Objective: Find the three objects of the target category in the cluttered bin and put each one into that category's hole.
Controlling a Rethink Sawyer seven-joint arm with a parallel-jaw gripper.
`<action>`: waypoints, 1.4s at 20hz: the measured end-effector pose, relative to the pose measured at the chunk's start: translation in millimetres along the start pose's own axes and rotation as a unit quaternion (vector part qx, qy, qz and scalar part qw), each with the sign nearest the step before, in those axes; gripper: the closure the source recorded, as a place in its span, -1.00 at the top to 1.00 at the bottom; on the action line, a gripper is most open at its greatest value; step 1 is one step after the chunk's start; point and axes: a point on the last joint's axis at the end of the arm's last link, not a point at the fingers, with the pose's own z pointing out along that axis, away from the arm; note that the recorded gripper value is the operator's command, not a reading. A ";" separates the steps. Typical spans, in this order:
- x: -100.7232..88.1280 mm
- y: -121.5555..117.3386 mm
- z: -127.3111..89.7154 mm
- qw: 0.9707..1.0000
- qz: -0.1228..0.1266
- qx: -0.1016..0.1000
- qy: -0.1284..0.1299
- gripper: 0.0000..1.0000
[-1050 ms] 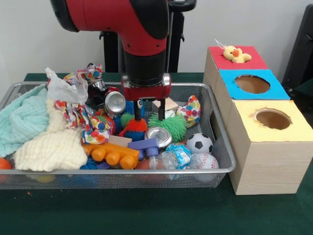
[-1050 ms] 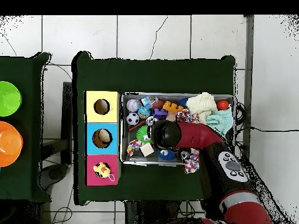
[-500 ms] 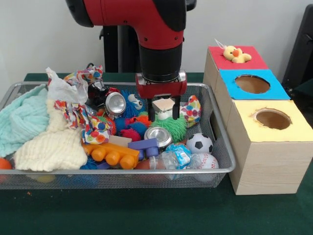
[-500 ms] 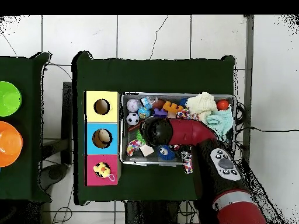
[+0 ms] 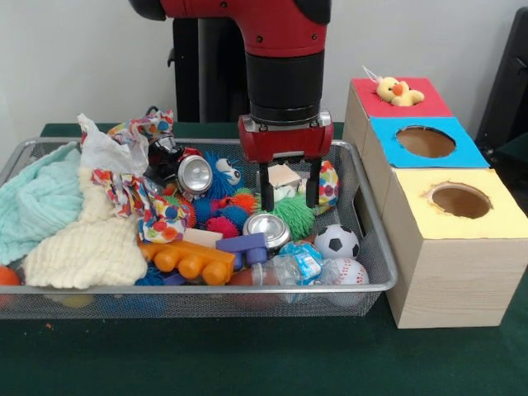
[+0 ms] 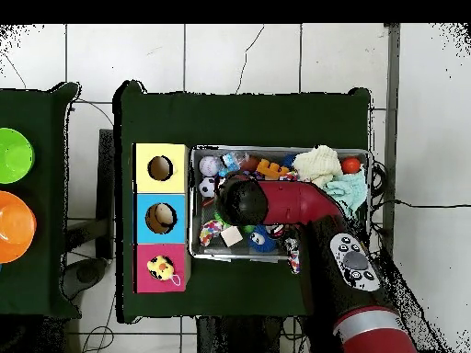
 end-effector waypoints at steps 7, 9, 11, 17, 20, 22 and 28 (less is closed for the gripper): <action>-7.9 9.8 11.0 0.999 -0.005 -0.001 -0.038 1.00; -9.5 18.7 22.9 0.999 -0.008 -0.004 -0.053 1.00; -8.0 30.4 40.0 0.998 -0.011 -0.010 -0.066 1.00; 8.1 54.0 79.9 0.997 -0.013 -0.026 -0.074 1.00; 11.6 57.9 95.1 0.995 -0.013 -0.024 -0.094 1.00; 12.1 56.6 98.1 0.994 -0.021 -0.017 -0.109 1.00; 13.6 61.5 102.1 0.993 -0.052 0.009 -0.108 1.00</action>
